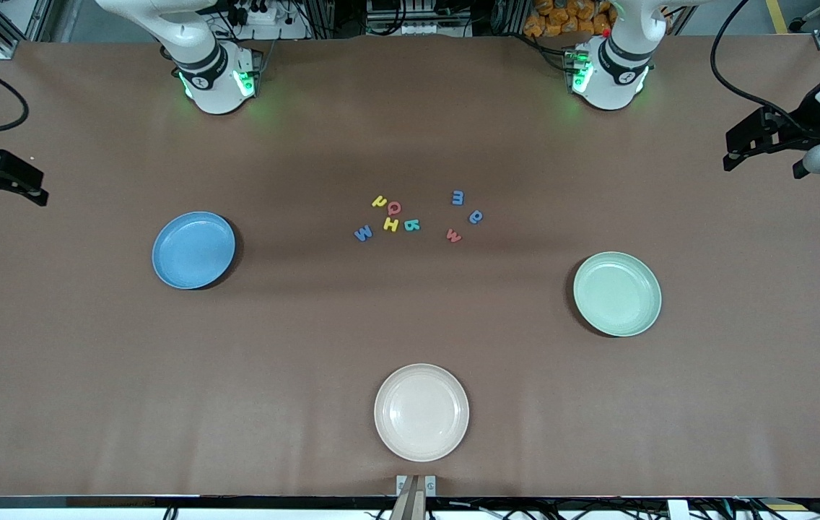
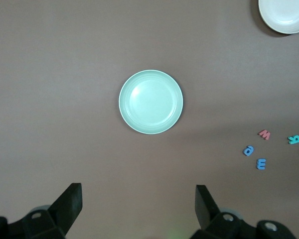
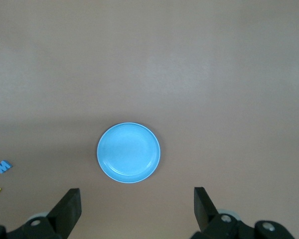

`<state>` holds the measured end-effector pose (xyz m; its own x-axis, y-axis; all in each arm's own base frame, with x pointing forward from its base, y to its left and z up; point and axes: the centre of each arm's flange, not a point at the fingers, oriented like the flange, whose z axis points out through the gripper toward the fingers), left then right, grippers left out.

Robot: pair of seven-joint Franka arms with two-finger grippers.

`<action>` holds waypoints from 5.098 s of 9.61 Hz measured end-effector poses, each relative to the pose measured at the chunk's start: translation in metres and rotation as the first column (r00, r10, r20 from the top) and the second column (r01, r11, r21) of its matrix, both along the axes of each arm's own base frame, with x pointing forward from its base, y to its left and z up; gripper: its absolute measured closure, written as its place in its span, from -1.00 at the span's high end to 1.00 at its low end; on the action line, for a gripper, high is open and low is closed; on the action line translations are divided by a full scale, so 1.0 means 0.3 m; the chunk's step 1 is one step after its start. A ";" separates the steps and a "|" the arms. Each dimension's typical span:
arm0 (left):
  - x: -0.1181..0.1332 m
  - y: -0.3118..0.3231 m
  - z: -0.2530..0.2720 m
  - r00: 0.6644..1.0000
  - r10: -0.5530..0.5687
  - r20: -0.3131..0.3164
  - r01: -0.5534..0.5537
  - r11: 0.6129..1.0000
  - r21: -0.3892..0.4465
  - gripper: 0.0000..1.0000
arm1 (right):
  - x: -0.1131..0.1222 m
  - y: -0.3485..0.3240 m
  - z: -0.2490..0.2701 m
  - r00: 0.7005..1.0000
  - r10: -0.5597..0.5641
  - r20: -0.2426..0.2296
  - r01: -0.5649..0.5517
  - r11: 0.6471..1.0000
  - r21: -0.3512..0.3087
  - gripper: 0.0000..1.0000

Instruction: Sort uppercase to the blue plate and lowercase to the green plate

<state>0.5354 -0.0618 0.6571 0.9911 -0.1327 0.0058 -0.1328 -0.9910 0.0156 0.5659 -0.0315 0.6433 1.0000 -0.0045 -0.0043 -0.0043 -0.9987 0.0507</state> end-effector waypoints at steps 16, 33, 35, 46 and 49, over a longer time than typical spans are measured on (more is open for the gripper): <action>0.082 0.060 -0.196 0.994 0.097 -0.047 -0.097 0.995 0.002 1.00 | -0.118 0.296 -0.066 0.998 -0.051 -0.035 0.051 0.999 0.001 1.00; 0.310 -0.188 -0.691 0.988 0.133 -0.082 -0.130 0.991 0.031 1.00 | -0.454 1.496 -1.252 0.893 0.440 0.091 -0.447 0.891 0.078 1.00; 0.314 -0.187 -0.703 0.987 0.138 -0.085 -0.136 0.990 0.031 1.00 | -0.381 1.411 -1.337 0.842 0.534 0.077 -0.539 0.840 0.062 1.00; 0.335 -0.158 -0.746 0.985 0.152 -0.082 -0.147 0.987 0.059 1.00 | -0.428 1.427 -1.548 0.806 0.591 0.031 -0.591 0.802 0.088 0.85; 0.343 -0.129 -0.748 0.981 0.179 -0.079 -0.174 0.983 0.063 1.00 | -0.447 1.434 -1.582 0.802 0.598 0.014 -0.597 0.798 0.088 0.75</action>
